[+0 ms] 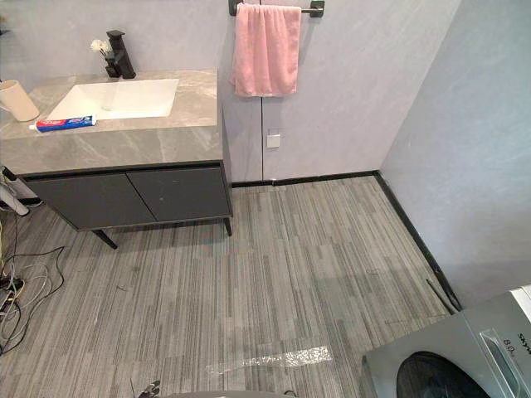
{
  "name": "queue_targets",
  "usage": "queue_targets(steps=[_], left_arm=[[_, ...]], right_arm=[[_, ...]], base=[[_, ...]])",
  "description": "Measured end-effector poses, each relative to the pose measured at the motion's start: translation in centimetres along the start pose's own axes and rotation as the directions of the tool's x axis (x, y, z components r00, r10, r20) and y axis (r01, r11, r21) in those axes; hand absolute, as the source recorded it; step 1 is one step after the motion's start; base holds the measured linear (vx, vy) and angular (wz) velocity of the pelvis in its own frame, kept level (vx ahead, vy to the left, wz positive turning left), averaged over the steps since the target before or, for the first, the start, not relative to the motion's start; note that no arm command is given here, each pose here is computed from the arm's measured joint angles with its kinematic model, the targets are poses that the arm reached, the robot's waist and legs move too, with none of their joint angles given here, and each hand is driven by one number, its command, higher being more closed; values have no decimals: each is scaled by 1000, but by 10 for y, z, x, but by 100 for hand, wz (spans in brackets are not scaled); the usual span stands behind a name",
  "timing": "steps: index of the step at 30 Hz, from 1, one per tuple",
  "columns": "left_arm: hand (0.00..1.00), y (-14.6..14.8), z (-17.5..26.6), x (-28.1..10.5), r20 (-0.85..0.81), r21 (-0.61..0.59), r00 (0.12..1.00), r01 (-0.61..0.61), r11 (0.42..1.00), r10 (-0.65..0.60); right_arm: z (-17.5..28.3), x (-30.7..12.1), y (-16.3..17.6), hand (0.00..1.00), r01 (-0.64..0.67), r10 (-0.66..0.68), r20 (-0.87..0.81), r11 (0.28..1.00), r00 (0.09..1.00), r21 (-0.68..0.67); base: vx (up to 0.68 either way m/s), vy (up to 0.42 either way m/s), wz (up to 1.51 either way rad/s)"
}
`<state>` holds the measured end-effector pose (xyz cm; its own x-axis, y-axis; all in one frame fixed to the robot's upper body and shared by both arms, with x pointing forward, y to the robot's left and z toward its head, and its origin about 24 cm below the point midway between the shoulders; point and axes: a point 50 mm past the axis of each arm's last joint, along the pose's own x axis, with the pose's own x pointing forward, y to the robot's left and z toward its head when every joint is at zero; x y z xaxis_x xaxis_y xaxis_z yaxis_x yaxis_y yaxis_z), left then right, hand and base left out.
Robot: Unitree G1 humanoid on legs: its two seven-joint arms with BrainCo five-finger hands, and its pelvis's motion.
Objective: Organize washtable
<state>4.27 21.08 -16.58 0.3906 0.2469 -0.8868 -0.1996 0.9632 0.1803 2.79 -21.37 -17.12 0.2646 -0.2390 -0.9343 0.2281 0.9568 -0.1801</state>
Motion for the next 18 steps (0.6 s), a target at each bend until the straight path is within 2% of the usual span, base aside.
queue_targets(steps=[18], left_arm=[[0,-1,3,1,7,1,1000,2,1000,-2]], right_arm=[[1,0,0,0,6,-6,3,1000,1000,14]], base=[[-2,-1,0]])
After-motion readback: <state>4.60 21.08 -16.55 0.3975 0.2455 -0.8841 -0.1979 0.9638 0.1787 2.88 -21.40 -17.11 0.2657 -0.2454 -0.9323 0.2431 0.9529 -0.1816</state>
